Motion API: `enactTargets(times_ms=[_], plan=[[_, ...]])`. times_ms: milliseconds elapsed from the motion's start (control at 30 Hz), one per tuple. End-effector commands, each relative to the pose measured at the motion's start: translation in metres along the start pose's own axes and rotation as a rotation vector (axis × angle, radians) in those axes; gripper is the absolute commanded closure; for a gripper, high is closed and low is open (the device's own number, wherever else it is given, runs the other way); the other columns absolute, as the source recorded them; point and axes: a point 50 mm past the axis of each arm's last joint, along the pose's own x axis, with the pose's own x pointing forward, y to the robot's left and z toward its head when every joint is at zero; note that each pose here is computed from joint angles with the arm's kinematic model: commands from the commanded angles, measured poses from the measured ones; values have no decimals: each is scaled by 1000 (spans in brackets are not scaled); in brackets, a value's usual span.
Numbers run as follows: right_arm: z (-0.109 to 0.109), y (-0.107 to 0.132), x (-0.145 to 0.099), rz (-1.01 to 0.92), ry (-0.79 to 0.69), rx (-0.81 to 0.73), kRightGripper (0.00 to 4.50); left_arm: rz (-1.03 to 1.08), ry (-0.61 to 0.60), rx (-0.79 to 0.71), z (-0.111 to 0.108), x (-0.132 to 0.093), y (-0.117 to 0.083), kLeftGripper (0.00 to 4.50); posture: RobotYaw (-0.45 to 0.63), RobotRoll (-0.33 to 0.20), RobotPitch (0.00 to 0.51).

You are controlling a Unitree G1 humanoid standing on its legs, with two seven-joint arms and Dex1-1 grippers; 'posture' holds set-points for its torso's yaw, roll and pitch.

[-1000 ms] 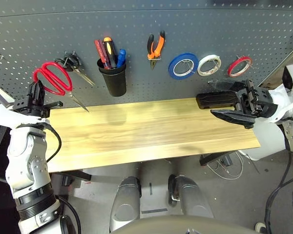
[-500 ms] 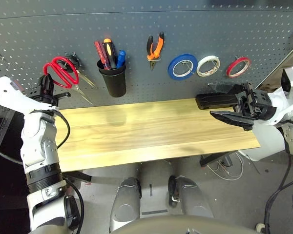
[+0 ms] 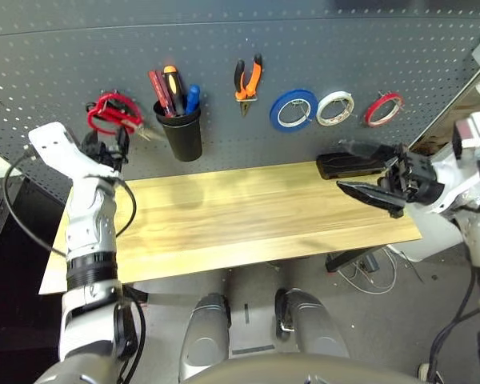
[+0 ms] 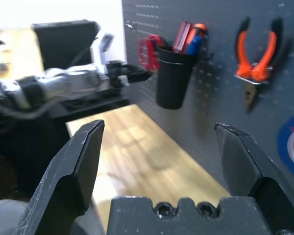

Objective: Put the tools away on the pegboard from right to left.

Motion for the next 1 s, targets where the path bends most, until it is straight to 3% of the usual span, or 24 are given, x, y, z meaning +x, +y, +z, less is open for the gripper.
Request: enactTargets(times_ms=[33, 167, 267, 367, 500, 767, 1000], plan=[[-12, -4, 3, -77, 39, -40, 0, 19, 81, -5, -18, -16, 3, 45, -4, 0, 99], [-20, -15, 7, -223, -14, -39, 0, -17, 121, -23, -34, -30, -2, 45, 3, 0, 103], [-35, -26, 11, -334, -11, -41, 0, -11, 68, -120, -39, -31, -6, 45, -3, 0, 105], [-53, -36, 17, -476, -17, -45, 0, -9, 31, -27, -45, -30, -10, 45, -9, 0, 107], [-68, -43, 21, -601, -32, -32, 0, -3, 36, -27, -52, -28, -9, 45, -15, 0, 105], [-99, -54, 10, -907, -28, -25, 0, 83, -6, -9, -62, -22, -2, 45, -41, 0, 77], [-115, -49, -1, -996, 30, -50, 0, 96, -42, 36, -61, -19, 1, 45, -57, 0, 75]])
